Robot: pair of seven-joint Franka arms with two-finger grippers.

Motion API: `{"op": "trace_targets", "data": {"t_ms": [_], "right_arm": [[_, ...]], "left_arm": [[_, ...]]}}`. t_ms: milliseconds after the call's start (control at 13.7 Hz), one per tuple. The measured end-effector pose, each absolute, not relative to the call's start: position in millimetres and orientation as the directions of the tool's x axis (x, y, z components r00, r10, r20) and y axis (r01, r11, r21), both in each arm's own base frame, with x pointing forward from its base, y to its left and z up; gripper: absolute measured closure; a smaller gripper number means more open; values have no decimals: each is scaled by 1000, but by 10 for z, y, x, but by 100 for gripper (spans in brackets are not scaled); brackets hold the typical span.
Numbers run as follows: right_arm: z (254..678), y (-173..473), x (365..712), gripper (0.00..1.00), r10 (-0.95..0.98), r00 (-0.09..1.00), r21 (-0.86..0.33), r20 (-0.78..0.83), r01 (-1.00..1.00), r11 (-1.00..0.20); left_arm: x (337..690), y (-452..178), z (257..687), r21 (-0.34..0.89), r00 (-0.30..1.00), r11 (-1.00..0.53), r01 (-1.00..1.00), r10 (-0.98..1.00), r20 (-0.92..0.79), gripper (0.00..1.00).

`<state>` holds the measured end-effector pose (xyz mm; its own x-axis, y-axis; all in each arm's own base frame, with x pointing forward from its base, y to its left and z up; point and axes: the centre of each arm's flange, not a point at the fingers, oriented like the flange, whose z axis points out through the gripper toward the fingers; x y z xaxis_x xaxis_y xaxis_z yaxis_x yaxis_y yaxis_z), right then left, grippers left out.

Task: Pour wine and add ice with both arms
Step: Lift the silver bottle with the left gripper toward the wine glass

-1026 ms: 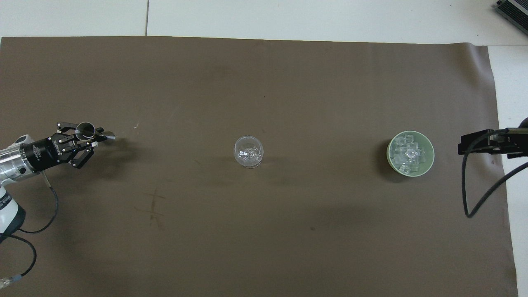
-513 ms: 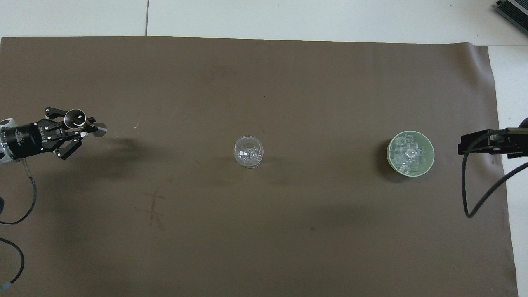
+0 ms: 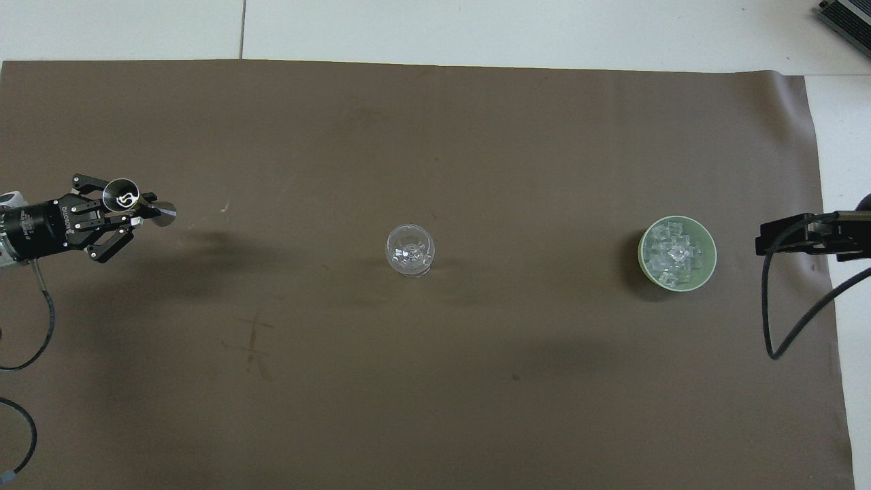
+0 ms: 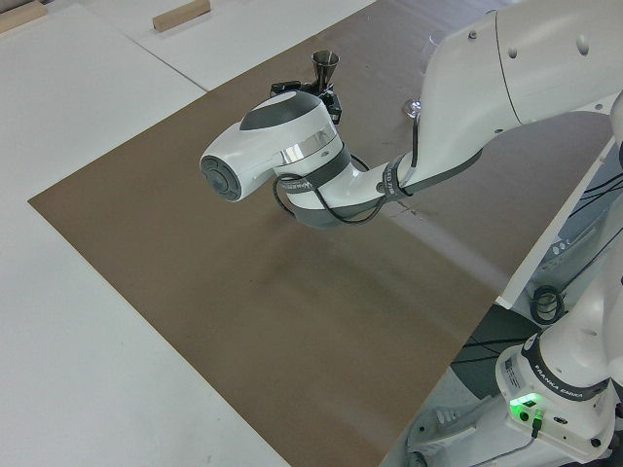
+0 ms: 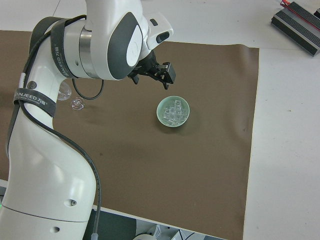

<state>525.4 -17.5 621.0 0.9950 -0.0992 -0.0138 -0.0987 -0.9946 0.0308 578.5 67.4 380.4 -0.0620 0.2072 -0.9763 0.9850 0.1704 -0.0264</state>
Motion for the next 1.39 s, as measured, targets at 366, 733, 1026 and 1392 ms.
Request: {"op": "trace_targets", "data": {"t_ms": [366,733,1026,1392], "right_arm": [[6210,-174,5254,0,-99,995,31,-14,-99,-995],[6210,-175,5254,0,-99,995,31,-14,-99,-995],[6210,-175,5254,0,-99,995,31,-14,-99,-995],[6210,-175,5254,0,-99,995,31,-14,-99,-995]], "left_arm": [[5792,87,4186,-75,-96,106,992,216,-972,80],[5816,-532,4431,-74,-100,103,992,275,-956,80],[5810,-1002,4549,-49,-83,111,993,323,-943,80],[5742,-1506,4569,9,-23,74,997,418,-908,80]]}}
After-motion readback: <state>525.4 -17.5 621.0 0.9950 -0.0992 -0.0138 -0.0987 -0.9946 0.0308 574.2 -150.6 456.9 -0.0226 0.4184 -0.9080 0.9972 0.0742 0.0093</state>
